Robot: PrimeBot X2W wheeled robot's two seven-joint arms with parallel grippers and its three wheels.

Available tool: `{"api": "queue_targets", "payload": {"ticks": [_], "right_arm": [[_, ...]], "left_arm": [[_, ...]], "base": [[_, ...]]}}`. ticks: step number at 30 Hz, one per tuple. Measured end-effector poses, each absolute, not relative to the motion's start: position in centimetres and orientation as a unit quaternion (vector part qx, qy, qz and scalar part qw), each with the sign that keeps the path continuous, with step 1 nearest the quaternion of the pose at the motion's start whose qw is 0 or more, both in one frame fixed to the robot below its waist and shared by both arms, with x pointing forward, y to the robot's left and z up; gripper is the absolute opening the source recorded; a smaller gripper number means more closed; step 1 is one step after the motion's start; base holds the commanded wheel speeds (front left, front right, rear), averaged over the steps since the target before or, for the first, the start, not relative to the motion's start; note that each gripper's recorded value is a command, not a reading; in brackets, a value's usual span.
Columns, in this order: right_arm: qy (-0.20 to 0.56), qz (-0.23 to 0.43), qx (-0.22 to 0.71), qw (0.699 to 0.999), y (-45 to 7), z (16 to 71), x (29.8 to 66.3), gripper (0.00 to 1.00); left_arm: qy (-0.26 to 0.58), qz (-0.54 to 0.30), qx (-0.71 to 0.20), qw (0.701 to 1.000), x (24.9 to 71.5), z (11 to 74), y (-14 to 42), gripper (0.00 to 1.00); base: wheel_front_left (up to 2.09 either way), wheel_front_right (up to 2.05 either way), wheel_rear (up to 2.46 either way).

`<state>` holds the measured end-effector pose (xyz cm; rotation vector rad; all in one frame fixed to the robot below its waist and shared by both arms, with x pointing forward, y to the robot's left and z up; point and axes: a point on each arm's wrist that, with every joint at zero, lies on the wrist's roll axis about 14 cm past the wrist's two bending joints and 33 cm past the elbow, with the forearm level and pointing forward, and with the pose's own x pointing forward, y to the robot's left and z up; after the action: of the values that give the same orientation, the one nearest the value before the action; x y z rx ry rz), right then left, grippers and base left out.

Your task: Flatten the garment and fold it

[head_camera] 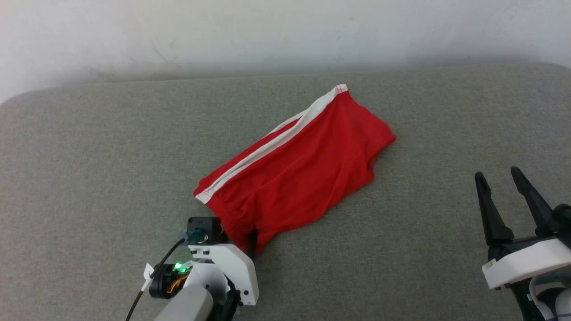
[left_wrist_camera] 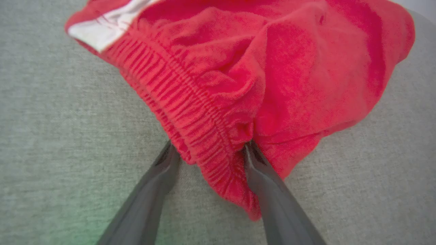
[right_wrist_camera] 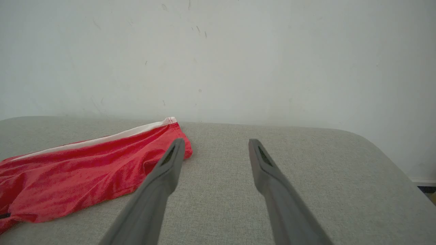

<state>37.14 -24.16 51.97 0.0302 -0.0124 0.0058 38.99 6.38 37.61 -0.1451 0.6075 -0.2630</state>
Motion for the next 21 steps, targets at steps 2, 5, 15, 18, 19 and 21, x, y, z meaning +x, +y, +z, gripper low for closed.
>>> {"api": "queue_targets", "payload": {"ticks": [2,5,15,18,19,21], "right_arm": [[-0.002,0.004,0.016,1.000,-24.1,51.7,37.2,1.00],[0.004,0.010,0.015,1.000,-23.7,51.5,37.5,1.00],[0.098,0.064,-0.030,0.993,-21.9,49.7,39.7,1.00],[0.145,0.086,-0.037,0.985,-20.5,48.9,41.5,1.00],[0.159,0.089,-0.031,0.983,-20.1,48.7,42.3,1.00],[0.191,0.101,-0.038,0.976,-19.2,48.2,43.7,1.00]], "left_arm": [[0.305,-0.134,-0.068,0.940,39.0,37.4,6.3,0.00],[0.307,-0.140,-0.073,0.938,39.1,37.5,6.2,0.00],[0.209,-0.128,-0.100,0.964,38.6,41.2,7.7,0.00],[0.172,-0.125,-0.101,0.972,38.9,43.1,8.3,0.00],[0.165,-0.124,-0.100,0.973,38.9,43.5,8.4,0.00],[0.157,-0.125,-0.100,0.975,38.8,44.1,8.6,0.00]], "base": [[0.00,0.00,0.00],[0.00,0.00,0.00],[0.00,0.00,0.00],[0.00,0.00,0.00],[0.00,0.00,0.00],[0.00,0.00,0.00]]}}
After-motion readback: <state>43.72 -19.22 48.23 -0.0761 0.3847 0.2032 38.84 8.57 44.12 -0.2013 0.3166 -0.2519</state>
